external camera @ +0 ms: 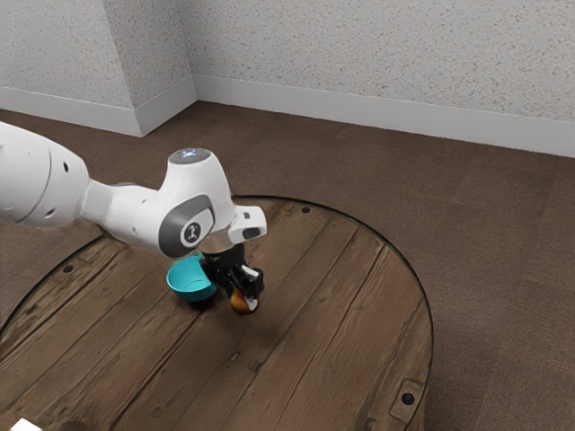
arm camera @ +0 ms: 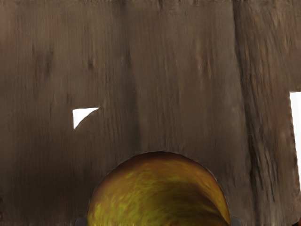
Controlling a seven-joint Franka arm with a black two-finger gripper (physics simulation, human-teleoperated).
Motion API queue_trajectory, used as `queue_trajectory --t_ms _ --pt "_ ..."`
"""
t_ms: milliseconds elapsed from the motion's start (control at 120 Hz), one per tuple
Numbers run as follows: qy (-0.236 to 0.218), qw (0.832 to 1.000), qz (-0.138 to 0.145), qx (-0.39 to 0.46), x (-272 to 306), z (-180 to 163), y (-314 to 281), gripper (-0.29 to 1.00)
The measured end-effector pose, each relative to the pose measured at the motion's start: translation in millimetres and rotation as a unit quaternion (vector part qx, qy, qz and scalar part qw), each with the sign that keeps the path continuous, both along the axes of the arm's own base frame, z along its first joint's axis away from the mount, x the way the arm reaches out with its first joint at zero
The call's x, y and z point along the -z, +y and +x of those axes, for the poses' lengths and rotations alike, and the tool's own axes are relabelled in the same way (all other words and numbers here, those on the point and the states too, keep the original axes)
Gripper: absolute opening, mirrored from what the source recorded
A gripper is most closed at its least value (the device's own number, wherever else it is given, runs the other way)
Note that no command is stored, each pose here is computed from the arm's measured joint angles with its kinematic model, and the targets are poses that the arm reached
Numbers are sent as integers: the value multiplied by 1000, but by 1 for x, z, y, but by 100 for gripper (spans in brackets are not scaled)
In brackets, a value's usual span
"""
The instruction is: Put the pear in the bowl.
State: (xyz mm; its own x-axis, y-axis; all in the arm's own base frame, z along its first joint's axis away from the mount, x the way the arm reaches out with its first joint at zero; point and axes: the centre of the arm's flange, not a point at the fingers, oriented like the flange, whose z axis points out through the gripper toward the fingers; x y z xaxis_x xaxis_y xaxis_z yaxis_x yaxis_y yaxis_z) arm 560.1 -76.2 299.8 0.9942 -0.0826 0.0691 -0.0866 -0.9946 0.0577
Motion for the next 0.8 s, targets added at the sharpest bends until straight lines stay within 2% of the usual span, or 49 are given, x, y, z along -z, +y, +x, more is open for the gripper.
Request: queue_trajectory --t_ms 183,300,483,683,800 --pt "-34 998 19 -58 -40 2 79 22" --pt "-49 994 33 -94 -51 17 127 22" --pt "-45 991 38 -118 -37 36 156 23" --pt "-44 991 32 -119 -37 35 153 47" --pt "-43 992 30 -115 -37 34 151 57"
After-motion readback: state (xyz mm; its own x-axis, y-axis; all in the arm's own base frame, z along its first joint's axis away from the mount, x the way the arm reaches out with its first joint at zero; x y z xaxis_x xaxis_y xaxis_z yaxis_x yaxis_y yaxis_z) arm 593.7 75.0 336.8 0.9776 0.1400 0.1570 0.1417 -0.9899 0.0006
